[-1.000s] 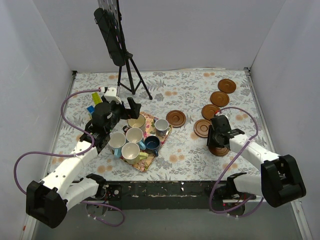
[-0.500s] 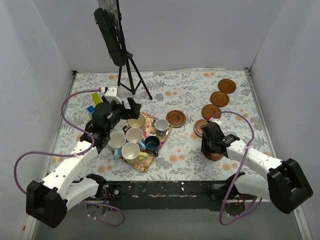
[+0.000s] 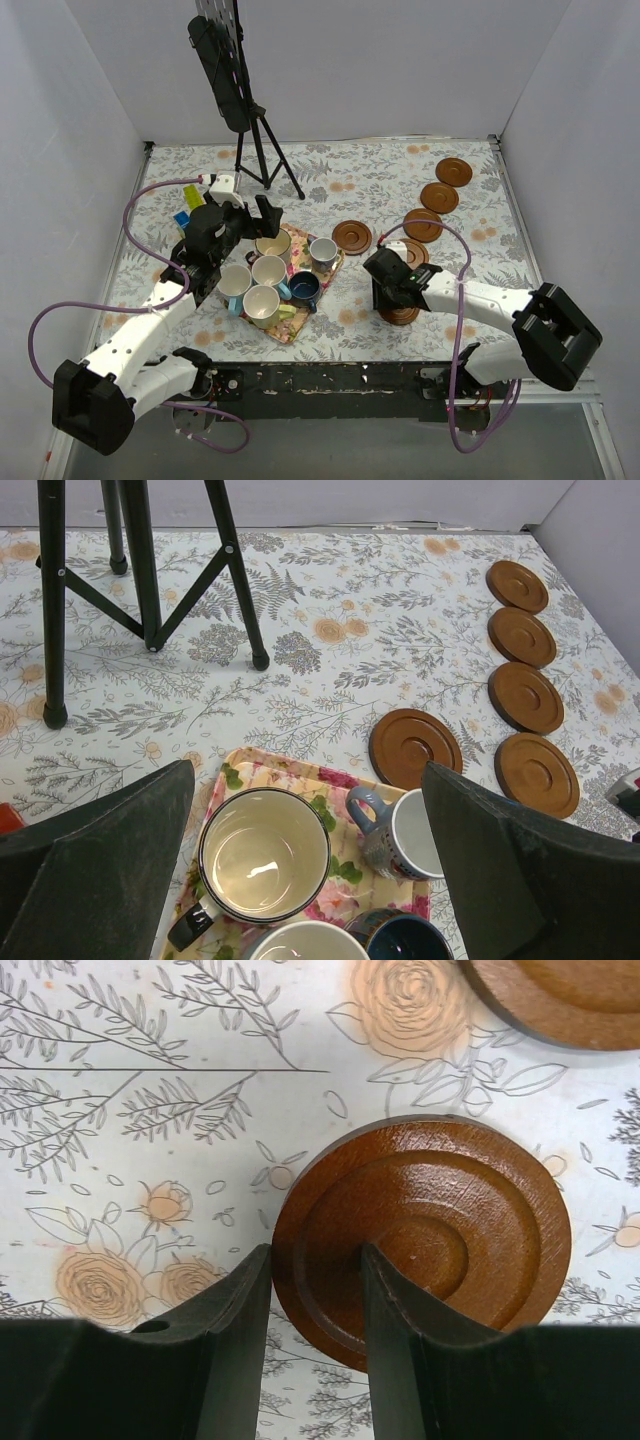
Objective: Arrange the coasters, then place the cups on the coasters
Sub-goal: Move the coaster to the center of the board.
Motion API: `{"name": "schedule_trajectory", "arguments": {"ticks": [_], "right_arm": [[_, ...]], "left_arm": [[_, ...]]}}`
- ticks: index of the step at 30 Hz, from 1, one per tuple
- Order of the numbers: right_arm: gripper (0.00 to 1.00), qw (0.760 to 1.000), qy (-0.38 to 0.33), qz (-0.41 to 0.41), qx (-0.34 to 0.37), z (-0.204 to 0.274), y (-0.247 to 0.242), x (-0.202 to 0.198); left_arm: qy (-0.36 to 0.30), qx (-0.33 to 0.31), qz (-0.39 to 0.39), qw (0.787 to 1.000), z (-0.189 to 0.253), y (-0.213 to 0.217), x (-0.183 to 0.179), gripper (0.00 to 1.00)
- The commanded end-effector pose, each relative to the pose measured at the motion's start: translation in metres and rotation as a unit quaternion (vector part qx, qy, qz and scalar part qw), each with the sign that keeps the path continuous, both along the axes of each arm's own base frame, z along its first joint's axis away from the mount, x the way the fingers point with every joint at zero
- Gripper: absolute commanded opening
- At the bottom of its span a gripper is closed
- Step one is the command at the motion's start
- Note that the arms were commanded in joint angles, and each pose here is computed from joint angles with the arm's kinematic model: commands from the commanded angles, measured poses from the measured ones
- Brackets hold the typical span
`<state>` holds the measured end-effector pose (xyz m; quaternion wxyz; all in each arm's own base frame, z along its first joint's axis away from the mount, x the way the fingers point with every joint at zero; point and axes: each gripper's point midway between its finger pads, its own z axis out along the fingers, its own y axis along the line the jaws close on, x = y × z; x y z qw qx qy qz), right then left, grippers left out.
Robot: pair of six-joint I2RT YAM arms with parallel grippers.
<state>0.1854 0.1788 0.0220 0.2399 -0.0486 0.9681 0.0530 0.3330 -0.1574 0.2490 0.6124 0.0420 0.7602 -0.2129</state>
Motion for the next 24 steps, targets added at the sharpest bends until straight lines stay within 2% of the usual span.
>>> {"name": "schedule_trajectory", "arguments": {"ticks": [1,24], "right_arm": [[0.35,0.995,0.095,0.013,0.039,-0.023,0.029,-0.036],[0.35,0.999,0.036,0.003,0.017,-0.019,0.033,0.007]], "left_arm": [[-0.006,0.003,0.003,1.000,0.002,0.001,0.001,0.98],[-0.005,0.007,0.009,1.000,0.000,0.003,0.001,0.98]]}}
